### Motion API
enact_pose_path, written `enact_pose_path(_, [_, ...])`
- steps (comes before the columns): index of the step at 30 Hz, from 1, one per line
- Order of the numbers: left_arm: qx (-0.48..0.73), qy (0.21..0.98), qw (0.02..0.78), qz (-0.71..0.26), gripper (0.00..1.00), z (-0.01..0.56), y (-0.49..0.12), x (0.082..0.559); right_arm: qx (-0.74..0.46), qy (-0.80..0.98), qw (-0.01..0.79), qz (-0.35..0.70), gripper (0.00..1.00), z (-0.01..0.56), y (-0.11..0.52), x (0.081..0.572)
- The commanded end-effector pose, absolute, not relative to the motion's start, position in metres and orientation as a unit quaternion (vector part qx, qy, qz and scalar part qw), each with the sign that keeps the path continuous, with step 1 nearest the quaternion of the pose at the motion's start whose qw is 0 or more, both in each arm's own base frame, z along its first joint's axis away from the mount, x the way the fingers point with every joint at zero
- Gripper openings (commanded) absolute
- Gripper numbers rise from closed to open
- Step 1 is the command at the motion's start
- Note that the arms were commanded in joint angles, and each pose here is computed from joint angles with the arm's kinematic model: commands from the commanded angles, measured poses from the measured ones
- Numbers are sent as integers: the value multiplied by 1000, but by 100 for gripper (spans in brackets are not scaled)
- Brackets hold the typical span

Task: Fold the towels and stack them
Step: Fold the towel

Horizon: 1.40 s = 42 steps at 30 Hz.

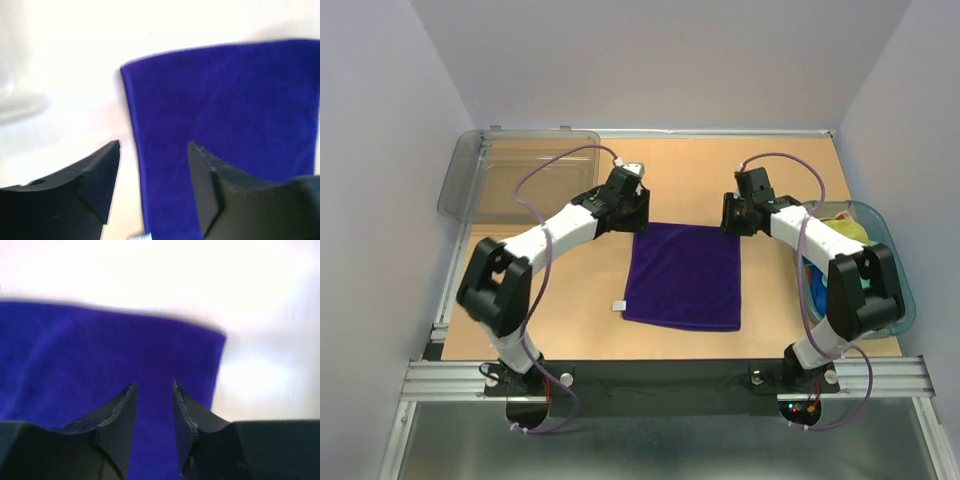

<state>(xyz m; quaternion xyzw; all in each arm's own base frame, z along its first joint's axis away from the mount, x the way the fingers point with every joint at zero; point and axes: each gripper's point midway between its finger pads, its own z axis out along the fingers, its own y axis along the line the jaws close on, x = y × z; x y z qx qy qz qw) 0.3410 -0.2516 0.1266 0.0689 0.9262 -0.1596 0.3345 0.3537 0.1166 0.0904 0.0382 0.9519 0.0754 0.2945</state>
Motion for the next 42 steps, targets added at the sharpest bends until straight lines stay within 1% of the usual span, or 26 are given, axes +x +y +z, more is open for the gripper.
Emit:
enact_pose_path(1, [103,923,334,-158,58,111,-275,371,33,923,366,116,39,110,133,408])
enact_pose_path(2, [100,926,328,-155,57,100,-280,380,40,924,363,116,38,101,131,414])
enact_pose_path(5, [88,927,335,-146,51,91,-284,397,48,930,340,130,38,76,130,416])
enact_pose_path(6, [77,932,327,-137,49,78,-279,402,50,932,332,136,37,69,130,415])
enact_pose_path(11, [27,945,304,-115,47,42,-254,411,73,942,306,120,37,34,106,407])
enact_pose_path(14, [-12,950,294,-106,43,27,-235,411,88,943,302,108,37,25,84,404])
enact_pose_path(17, [-38,950,293,-105,43,26,-222,407,90,943,307,96,37,24,65,408])
enact_pose_path(20, [-34,948,293,-117,46,33,-224,403,75,941,314,101,37,29,67,416])
enact_pose_path(24, [-28,938,317,-137,49,68,-227,404,23,935,329,135,40,45,82,427])
enact_pose_path(26, [-24,933,329,-145,52,83,-228,403,-2,929,332,165,42,54,94,431])
enact_pose_path(29, [-14,918,361,-163,64,124,-227,401,-38,923,342,174,47,70,101,436])
enact_pose_path(30, [-8,915,368,-165,72,133,-226,401,-55,917,357,167,49,83,100,442])
enact_pose_path(31, [1,912,377,-162,76,142,-225,401,-62,916,363,162,51,88,98,443])
enact_pose_path(32, [21,906,392,-156,79,155,-224,404,-68,917,363,151,55,91,95,442])
enact_pose_path(33, [30,904,402,-142,85,165,-217,404,-87,912,375,140,58,102,92,445])
enact_pose_path(34, [40,900,413,-131,89,175,-214,406,-98,913,374,126,59,103,88,445])
enact_pose_path(35, [62,895,428,-114,91,186,-209,409,-99,919,367,107,62,102,80,442])
enact_pose_path(36, [68,889,442,-98,97,196,-202,410,-114,917,369,95,64,106,77,441])
enact_pose_path(37, [77,884,452,-89,98,203,-198,411,-120,918,369,88,65,107,75,441])
enact_pose_path(38, [89,879,463,-79,98,206,-195,413,-123,920,363,80,69,105,71,438])
enact_pose_path(39, [91,871,476,-79,98,215,-193,412,-133,920,360,73,69,104,68,437])
enact_pose_path(42, [115,861,489,-82,98,213,-193,408,-147,925,343,67,69,96,63,434])
